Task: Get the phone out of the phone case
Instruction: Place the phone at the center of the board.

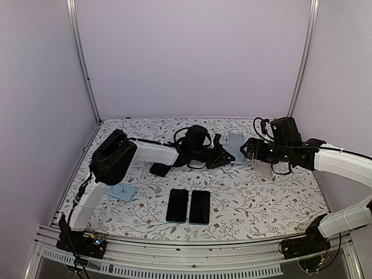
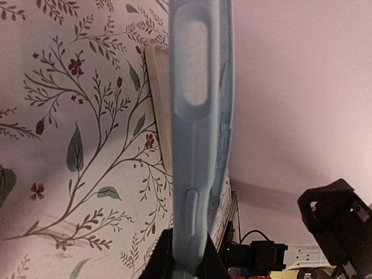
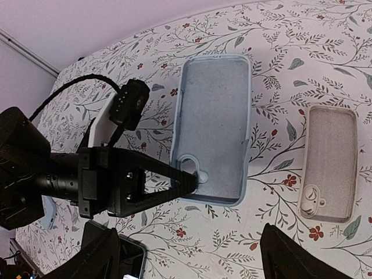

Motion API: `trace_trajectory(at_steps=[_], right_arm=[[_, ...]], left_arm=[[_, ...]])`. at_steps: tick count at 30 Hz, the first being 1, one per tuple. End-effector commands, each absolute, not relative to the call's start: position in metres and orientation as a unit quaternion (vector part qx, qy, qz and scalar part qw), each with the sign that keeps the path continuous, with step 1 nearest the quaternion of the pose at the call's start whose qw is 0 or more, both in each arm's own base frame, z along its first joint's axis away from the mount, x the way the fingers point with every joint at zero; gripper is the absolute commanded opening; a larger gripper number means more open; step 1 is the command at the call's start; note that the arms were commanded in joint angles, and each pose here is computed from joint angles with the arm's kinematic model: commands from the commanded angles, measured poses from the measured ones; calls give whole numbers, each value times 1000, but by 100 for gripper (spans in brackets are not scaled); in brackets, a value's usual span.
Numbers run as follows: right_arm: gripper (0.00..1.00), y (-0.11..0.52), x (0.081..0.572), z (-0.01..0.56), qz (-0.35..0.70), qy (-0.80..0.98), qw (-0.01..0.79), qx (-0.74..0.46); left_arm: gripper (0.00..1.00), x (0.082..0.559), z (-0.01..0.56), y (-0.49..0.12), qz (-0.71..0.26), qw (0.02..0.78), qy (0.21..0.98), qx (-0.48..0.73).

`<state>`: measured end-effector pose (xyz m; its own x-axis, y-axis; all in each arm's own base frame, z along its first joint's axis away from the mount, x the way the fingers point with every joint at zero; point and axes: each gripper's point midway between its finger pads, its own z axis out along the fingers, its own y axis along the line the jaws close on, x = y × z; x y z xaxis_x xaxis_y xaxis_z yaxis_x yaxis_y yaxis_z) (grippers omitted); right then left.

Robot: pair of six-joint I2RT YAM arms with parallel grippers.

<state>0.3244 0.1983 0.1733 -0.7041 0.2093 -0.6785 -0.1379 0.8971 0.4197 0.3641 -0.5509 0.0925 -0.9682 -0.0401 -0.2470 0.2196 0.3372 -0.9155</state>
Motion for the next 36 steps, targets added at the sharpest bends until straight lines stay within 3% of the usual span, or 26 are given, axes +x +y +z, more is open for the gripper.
trace_trajectory(at_steps=[1, 15, 36], right_arm=[[86, 192, 324, 189, 216, 892, 398, 5], [86, 184, 315, 214, 211, 884, 416, -9], [86, 192, 321, 214, 215, 884, 414, -21]], left_arm=[[0, 356, 78, -579, -572, 92, 813, 59], [3, 367, 43, -610, -565, 82, 821, 33], [26, 358, 57, -607, -561, 54, 825, 40]])
